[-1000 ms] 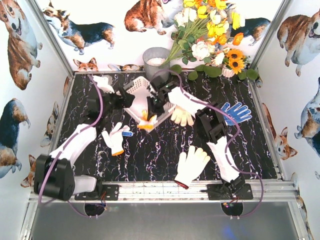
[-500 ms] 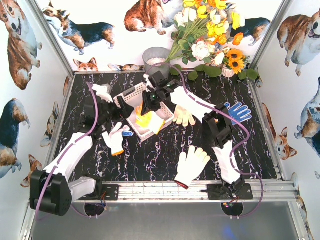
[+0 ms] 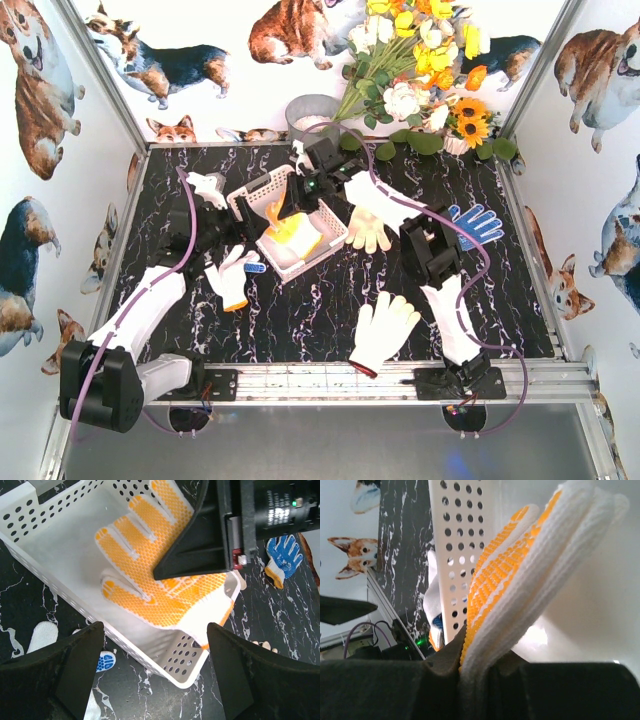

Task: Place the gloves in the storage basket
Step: Place the glove in the bin.

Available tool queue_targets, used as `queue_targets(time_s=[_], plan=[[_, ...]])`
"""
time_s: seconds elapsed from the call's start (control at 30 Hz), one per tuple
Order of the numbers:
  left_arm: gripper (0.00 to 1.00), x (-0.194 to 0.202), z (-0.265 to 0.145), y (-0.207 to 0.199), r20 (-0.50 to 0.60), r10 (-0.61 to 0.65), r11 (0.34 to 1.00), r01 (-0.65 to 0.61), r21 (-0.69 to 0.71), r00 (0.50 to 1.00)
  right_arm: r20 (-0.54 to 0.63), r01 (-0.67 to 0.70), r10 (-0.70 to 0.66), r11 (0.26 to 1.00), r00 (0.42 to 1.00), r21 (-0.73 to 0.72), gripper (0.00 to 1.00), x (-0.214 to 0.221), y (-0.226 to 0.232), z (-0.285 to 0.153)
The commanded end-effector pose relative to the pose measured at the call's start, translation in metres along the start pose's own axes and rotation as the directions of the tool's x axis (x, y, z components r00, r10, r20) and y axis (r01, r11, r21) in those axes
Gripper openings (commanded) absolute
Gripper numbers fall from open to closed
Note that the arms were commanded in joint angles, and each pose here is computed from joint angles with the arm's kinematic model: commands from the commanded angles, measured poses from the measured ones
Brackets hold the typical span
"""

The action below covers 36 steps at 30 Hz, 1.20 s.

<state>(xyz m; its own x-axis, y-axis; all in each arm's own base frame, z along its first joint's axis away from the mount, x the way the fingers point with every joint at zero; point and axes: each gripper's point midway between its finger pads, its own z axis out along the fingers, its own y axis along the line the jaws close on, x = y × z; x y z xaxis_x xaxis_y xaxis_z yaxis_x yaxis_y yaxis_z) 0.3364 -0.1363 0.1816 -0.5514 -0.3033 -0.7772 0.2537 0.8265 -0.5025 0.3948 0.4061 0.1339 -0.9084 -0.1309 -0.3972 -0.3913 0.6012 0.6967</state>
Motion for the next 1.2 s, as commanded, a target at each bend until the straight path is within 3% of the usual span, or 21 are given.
queue_targets(time_s=[0.0,0.2,0.47,0.93,1.17], plan=[[0.78,-0.010,-0.001,-0.002,0.023,0.002,1.000,-0.002,0.009,1.000,0.103,0.023,-0.014,0.996,0.995,-0.091,0.05,-0.033,0.003,0.014],[0.78,-0.012,-0.002,0.000,0.025,0.016,1.000,-0.016,-0.002,1.000,0.088,-0.027,0.032,0.998,0.996,-0.060,0.05,-0.030,-0.034,0.037],[0.78,-0.010,-0.002,0.000,0.019,0.018,1.000,-0.018,-0.003,1.000,0.094,-0.002,-0.020,0.974,0.995,0.228,0.05,-0.024,-0.088,0.032],[0.80,-0.017,-0.007,0.008,0.065,-0.006,0.998,0.010,-0.059,0.998,0.133,-0.144,0.095,0.889,0.987,0.434,0.04,-0.001,-0.103,0.038],[0.80,-0.016,-0.011,0.010,0.064,-0.007,0.997,0.011,-0.070,0.998,0.185,-0.248,0.186,0.877,0.965,0.411,0.04,-0.003,-0.097,0.049]])
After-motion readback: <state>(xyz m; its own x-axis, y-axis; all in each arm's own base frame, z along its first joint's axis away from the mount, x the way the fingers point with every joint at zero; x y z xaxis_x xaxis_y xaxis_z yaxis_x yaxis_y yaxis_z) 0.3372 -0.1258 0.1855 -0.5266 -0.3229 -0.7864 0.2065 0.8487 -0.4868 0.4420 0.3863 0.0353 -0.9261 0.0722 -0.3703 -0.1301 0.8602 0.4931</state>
